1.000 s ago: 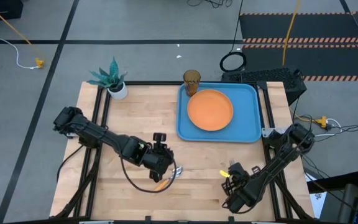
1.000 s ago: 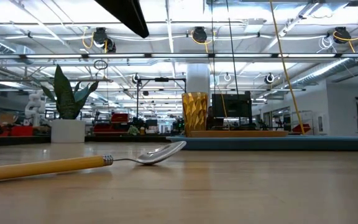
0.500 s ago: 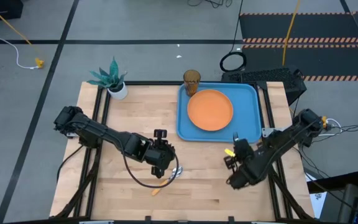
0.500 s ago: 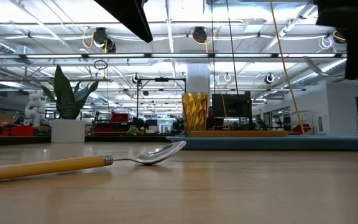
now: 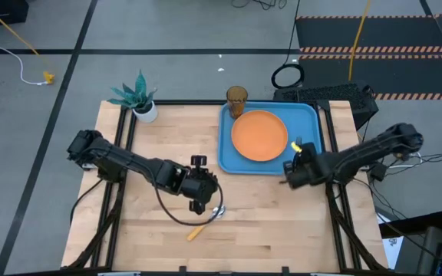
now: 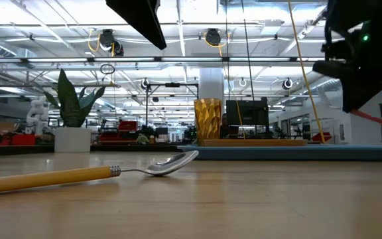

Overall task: Pick and place plate/cup/fork/spoon on tray
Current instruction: Put the red fork on the blue serving tray to the right of the orange plate

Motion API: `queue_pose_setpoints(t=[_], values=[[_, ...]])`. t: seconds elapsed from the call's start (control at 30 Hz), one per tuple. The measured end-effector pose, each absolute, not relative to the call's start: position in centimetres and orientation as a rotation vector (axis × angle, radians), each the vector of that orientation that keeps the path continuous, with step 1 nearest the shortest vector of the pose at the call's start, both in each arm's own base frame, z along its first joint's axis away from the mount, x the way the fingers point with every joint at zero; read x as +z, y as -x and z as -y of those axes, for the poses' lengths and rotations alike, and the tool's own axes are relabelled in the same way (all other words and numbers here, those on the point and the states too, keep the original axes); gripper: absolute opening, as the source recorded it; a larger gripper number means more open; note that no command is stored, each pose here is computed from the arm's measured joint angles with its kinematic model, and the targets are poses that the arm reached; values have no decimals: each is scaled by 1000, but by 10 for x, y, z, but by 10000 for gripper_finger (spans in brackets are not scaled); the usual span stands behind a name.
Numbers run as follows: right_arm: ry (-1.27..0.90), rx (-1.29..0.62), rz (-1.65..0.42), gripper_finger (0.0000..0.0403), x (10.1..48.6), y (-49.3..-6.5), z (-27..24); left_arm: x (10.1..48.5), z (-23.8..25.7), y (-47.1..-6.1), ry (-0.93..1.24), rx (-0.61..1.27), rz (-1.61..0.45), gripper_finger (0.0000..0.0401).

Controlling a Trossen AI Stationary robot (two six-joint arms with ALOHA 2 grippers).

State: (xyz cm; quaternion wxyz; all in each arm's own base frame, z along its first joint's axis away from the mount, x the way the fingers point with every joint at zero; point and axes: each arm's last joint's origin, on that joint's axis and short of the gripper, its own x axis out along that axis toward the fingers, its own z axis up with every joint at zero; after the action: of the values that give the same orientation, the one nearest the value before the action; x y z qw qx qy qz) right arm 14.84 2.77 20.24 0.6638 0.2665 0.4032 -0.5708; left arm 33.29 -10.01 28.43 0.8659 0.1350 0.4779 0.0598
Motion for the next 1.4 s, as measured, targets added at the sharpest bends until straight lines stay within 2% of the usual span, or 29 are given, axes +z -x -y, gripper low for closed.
queue_pose_setpoints(t=[0.27,0.73,1.17,1.4], values=[[-685,-1290,-828,18,190,-147,12,289,89,-345,-228,158,-912,154],[-753,-1375,-799,18,184,-155,87,290,79,-348,-256,163,-905,154],[-939,-1325,-888,18,160,-161,121,290,67,-351,-244,191,-908,154],[-929,-1314,-878,18,152,-167,128,291,68,-353,-245,187,-887,154]])
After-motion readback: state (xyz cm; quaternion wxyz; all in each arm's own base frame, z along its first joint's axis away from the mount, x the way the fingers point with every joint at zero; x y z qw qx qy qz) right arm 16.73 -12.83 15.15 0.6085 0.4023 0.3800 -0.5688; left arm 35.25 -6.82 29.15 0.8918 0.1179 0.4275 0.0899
